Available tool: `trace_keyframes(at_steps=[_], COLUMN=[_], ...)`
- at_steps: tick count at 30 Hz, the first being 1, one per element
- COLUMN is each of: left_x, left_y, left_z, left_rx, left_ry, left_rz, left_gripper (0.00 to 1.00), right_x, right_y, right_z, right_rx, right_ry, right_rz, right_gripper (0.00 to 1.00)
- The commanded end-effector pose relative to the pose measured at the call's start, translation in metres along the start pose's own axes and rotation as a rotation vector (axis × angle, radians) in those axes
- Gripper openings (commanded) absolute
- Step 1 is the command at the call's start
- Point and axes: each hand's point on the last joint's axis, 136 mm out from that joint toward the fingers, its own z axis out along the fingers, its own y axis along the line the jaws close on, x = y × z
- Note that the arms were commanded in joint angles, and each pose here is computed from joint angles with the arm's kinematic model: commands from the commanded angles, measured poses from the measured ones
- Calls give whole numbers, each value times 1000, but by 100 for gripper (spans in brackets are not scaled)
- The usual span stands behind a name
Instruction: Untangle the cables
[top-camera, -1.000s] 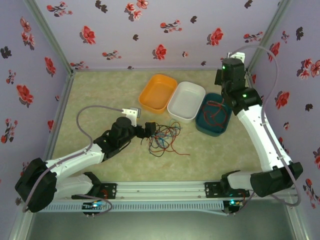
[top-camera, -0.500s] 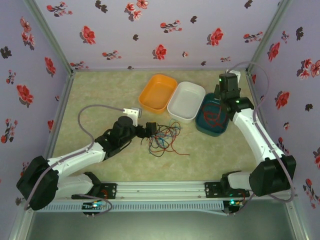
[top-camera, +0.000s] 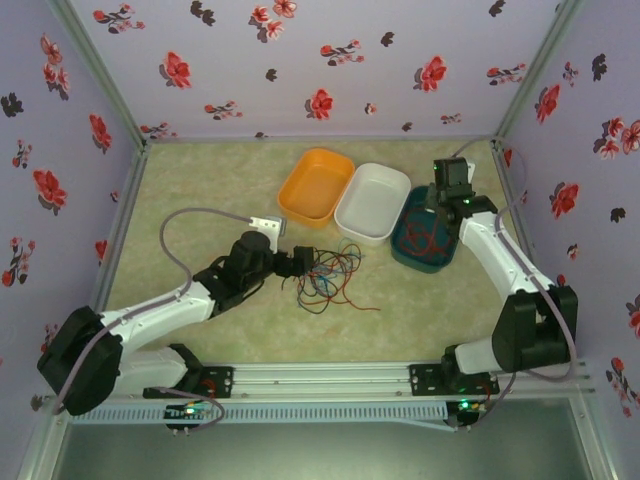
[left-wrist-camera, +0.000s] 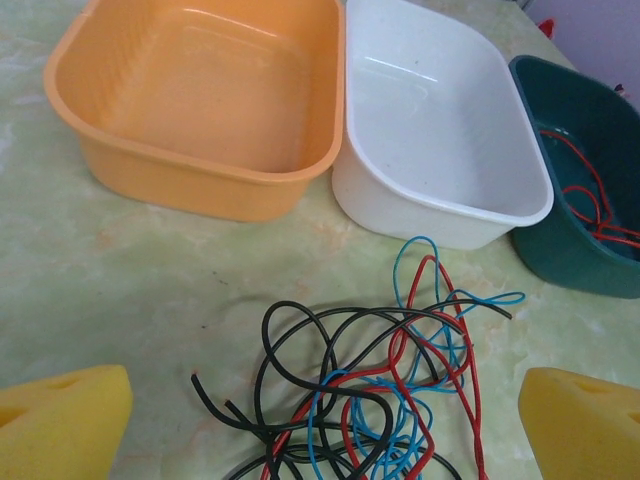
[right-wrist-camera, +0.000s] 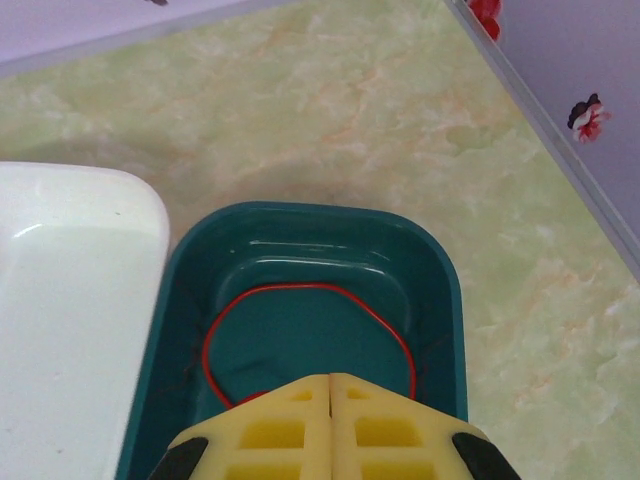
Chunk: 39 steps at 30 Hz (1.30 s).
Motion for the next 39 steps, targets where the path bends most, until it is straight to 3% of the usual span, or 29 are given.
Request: trace_keyframes(at_steps=[1, 13, 23, 31, 39], left_x=[-13, -14, -12, -9, -13], left_y=[-2, -1, 2, 9, 10], left_z=[1, 2, 2, 7, 3], left_rx=[-11, -14, -29, -94, -98], left_ry=[-25, -24, -7, 49, 38], left_rz=[-19, -18, -23, -21, -21], left_gripper=[100, 100, 100, 100, 100], right_x=[-9, 10, 43, 54, 50], right_y=[-6, -5, -5, 2, 5], right_z=[10, 60, 91, 106, 107], right_rx=[30, 106, 143, 132, 139], right_ry=[-26, 76, 213, 284, 311], right_rz=[0, -100, -149, -170, -174], right_gripper=[0, 0, 14, 16, 40])
